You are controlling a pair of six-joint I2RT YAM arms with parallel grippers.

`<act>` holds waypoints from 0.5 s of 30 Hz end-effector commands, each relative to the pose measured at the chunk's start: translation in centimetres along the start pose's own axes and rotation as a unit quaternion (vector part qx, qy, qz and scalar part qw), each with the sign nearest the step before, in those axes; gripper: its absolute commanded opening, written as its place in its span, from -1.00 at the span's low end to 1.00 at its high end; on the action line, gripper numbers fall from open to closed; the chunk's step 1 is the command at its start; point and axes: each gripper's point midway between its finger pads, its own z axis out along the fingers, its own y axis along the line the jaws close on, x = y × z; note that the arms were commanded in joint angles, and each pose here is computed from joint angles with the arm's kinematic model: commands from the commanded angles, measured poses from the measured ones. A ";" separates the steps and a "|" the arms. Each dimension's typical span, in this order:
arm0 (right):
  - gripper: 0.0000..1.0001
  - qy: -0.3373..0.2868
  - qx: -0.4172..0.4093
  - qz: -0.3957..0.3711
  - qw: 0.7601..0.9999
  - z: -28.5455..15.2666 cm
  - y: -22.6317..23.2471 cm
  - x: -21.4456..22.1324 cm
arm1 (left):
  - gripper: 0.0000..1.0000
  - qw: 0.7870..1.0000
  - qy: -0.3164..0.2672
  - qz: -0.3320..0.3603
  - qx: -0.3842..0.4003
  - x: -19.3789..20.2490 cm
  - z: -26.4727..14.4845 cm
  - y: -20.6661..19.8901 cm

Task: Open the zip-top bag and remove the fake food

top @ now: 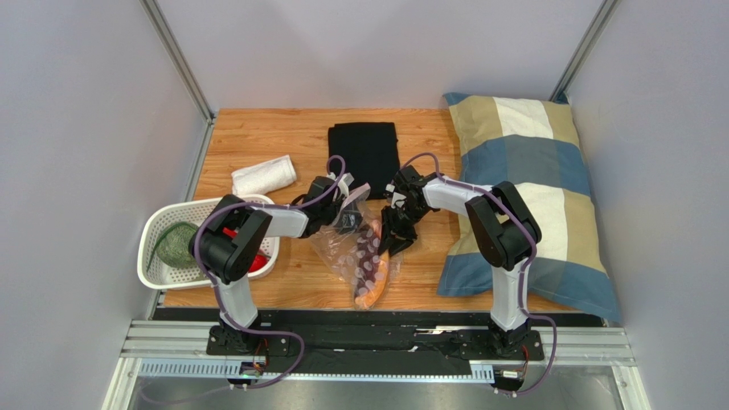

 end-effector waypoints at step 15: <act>-0.41 -0.144 -0.040 -0.109 0.983 -6.3 3.9 -3.9 | -1.00 0.996 0.033 0.078 0.036 1.5 -7.8 -8.3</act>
